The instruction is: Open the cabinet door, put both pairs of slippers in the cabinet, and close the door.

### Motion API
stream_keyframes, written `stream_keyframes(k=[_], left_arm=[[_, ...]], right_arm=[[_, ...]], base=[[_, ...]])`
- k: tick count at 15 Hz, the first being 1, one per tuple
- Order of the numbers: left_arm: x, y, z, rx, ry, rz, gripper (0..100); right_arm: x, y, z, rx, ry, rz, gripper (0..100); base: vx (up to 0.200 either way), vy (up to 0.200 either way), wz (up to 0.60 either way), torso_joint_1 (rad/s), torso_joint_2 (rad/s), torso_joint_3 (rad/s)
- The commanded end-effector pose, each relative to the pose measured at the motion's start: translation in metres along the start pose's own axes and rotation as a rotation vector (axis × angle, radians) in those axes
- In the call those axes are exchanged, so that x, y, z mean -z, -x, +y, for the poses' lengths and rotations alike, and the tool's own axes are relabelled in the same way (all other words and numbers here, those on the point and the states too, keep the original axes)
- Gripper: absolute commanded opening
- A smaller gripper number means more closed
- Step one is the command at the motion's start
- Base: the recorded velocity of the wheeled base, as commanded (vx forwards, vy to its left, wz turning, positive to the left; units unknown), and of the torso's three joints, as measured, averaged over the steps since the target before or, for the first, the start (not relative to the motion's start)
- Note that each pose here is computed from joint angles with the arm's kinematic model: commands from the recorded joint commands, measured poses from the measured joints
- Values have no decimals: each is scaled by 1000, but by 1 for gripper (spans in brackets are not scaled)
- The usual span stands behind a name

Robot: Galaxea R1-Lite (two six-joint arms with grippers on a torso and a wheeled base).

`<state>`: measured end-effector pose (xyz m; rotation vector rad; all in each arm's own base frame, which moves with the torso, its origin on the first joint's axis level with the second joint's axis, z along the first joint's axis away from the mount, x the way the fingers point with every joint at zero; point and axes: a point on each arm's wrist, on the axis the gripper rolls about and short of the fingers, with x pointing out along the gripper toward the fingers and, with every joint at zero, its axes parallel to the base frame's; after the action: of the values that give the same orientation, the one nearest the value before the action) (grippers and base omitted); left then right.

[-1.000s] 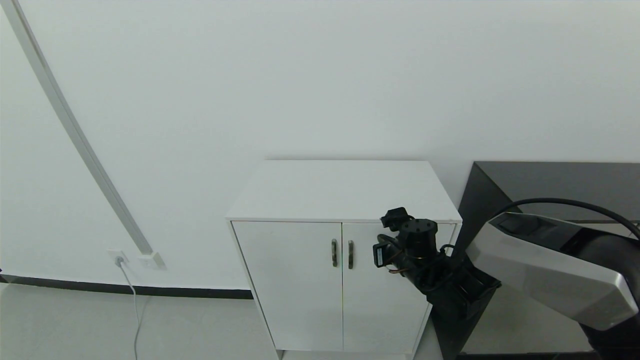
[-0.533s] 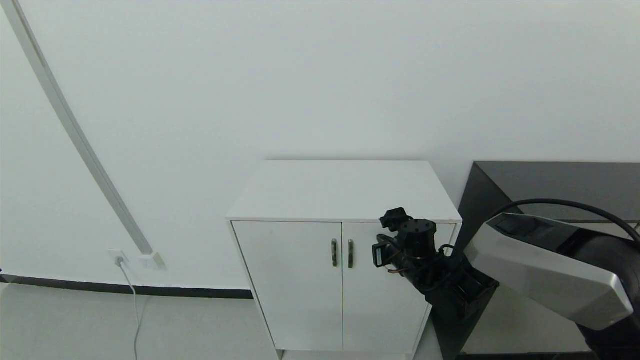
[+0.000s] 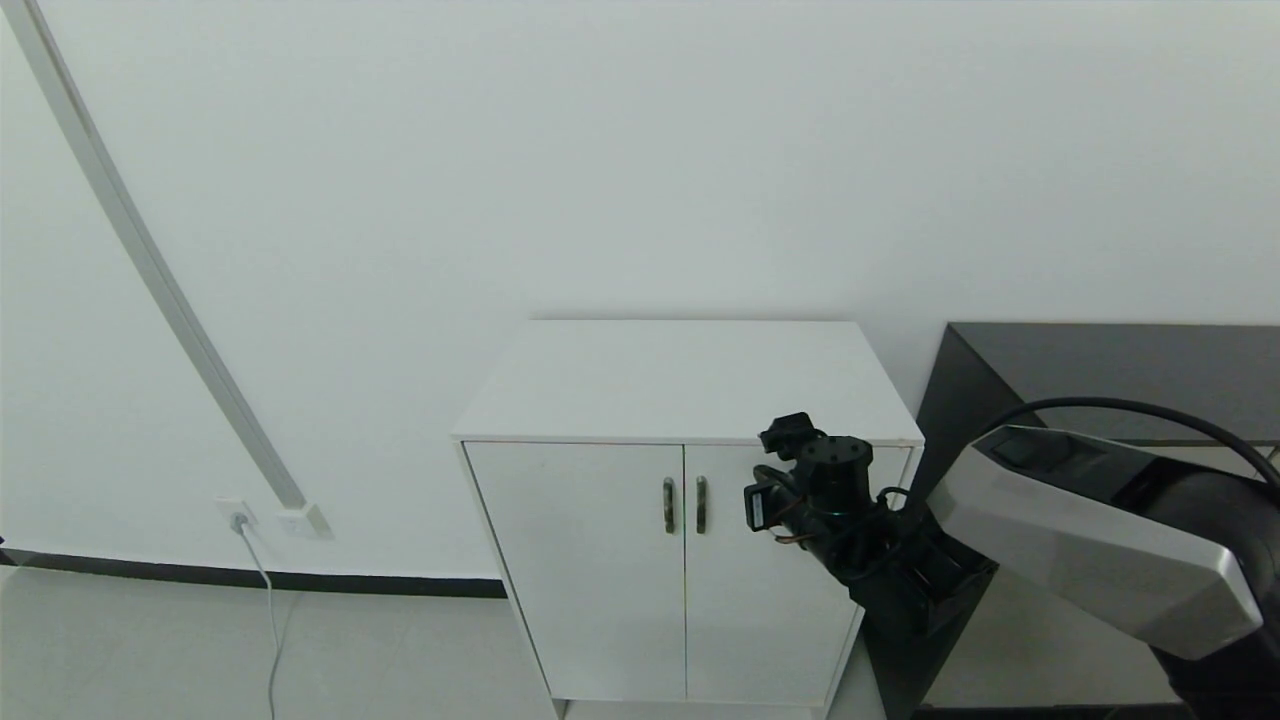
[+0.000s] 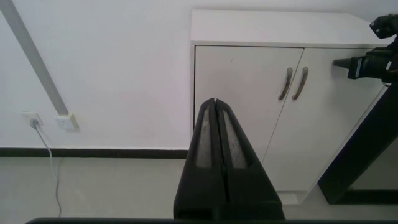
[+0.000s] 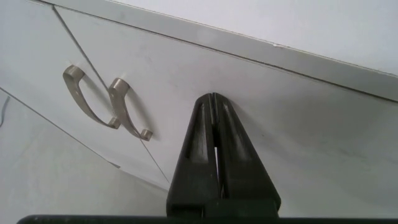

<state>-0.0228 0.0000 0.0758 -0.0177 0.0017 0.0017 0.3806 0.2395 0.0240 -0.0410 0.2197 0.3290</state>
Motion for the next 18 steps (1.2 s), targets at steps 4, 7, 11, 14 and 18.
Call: stream_keyframes(k=[4,7,11,14,18], left_arm=[[0,0,0,-1,1,0,0],[0,0,0,0,1,0,0],[0,0,0,0,1,0,0],[0,0,0,0,1,0,0],[0,0,0,0,1,0,0]], right_arm=[[-23,46,-8,-3,0,-5,0],[-44,98,-31,30,-14,-32,0],[-52,167,-90,188,-46,-41,0],[-52,218,-137,357,-85,-58,0],[-44,282,-159,469,-113,-85,0]], base=[[0,0,0,0,0,0],[0,0,0,0,0,0],[0,0,0,0,0,0],[0,0,0,0,0,0],[0,0,0,0,0,0]])
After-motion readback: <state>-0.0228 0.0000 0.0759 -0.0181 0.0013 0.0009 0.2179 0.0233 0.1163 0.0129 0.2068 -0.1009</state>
